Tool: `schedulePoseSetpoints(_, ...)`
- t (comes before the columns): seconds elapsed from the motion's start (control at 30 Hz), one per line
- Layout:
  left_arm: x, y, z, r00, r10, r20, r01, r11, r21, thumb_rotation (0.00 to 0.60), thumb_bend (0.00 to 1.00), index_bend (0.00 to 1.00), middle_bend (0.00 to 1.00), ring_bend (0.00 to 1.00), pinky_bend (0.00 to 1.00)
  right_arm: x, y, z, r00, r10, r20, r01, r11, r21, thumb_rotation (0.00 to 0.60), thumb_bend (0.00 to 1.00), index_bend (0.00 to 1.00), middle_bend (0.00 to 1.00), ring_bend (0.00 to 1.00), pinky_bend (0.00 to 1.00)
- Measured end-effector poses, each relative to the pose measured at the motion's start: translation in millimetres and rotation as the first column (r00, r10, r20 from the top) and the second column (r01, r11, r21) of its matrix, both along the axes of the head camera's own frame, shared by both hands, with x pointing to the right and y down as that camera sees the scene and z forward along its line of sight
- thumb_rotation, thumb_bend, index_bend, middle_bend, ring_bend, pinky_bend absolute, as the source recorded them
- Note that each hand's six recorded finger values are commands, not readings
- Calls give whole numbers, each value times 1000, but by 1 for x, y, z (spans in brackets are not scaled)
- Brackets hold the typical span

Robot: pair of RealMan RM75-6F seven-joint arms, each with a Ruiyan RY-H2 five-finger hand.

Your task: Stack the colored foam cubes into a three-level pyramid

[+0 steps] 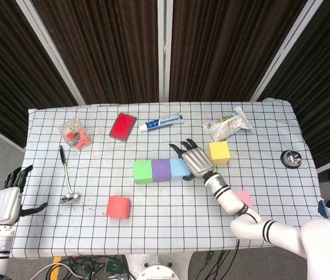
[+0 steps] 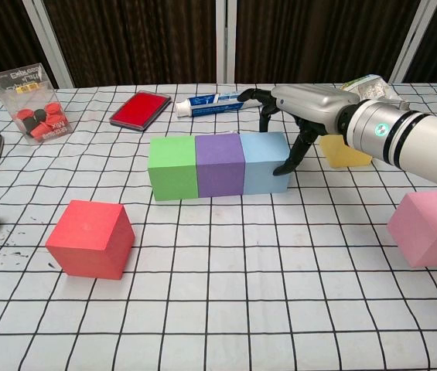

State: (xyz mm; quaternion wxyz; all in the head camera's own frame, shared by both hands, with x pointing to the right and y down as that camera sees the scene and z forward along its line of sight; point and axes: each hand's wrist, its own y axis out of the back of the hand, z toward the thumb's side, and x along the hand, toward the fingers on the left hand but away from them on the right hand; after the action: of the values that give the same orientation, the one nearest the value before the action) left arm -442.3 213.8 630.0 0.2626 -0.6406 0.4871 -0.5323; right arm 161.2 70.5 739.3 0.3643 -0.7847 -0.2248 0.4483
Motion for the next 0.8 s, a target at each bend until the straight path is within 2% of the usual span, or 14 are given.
schedulePoseSetpoints(0.13,0,0,0,1000,0,0,0,1000,-1,600,0,56,104,0,71,1,0,1,1000,1,-6,-1,1000,-3,600,48,0,492,86,0)
schedulePoseSetpoints(0.23,-1,0,1,1000,-2,1,2,1000,-5,600,0,56,104,0,71,1,0,3,1000,0,-14,0,1000,-12,600,10,0,465,83,0)
schedulePoseSetpoints(0.53,-1,0,1,1000,-3,1,3,1000,-4,600,0,56,104,0,71,2,2,5,1000,-3,-22,2,999,-42,600,0,0,251,4,0)
schedulePoseSetpoints(0.8,-1,0,0,1000,-2,1,2,1000,1,600,0,56,104,0,71,1,0,0,1000,13,2,-13,999,-35,600,0,0,160,0,0)
